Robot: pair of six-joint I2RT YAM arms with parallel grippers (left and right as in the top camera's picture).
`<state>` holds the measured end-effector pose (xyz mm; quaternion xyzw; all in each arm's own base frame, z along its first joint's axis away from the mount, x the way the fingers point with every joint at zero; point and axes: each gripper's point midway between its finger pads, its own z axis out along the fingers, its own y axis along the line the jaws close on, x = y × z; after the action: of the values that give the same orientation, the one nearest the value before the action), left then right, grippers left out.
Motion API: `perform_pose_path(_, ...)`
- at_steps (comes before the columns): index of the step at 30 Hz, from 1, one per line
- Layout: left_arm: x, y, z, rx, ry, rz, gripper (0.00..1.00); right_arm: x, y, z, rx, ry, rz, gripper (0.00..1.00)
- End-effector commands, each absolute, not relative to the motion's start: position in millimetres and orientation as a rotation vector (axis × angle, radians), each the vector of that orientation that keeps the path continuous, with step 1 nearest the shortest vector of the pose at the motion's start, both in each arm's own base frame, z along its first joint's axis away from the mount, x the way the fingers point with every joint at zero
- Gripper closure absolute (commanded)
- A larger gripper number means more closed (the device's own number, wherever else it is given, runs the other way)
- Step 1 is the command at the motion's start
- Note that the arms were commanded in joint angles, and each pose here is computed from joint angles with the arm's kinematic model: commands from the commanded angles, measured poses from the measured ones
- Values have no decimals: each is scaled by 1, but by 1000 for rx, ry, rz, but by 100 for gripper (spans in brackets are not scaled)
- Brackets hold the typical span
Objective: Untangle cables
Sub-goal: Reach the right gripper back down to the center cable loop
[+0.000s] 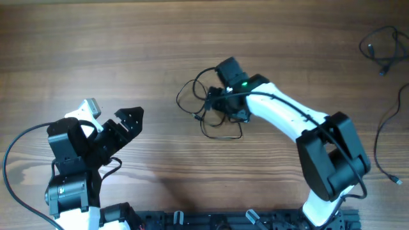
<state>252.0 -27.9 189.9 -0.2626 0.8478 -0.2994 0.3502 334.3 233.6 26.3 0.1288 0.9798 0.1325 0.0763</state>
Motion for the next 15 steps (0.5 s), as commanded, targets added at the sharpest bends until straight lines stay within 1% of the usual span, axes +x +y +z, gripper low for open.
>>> perform_pose_path(1,252,-29,194,-656,2186,-780,0,342,236,19,423,2814,223,0)
perform_pose_path(5,252,-29,194,-656,2187,-780,0,343,256,25,356,2734,209,0)
perform_pose_path(11,252,-29,194,-656,2187,-780,0,341,244,17,603,2651,101,0)
perform_pose_path(15,252,-29,194,-656,2187,-780,0,342,259,5,611,2678,189,0)
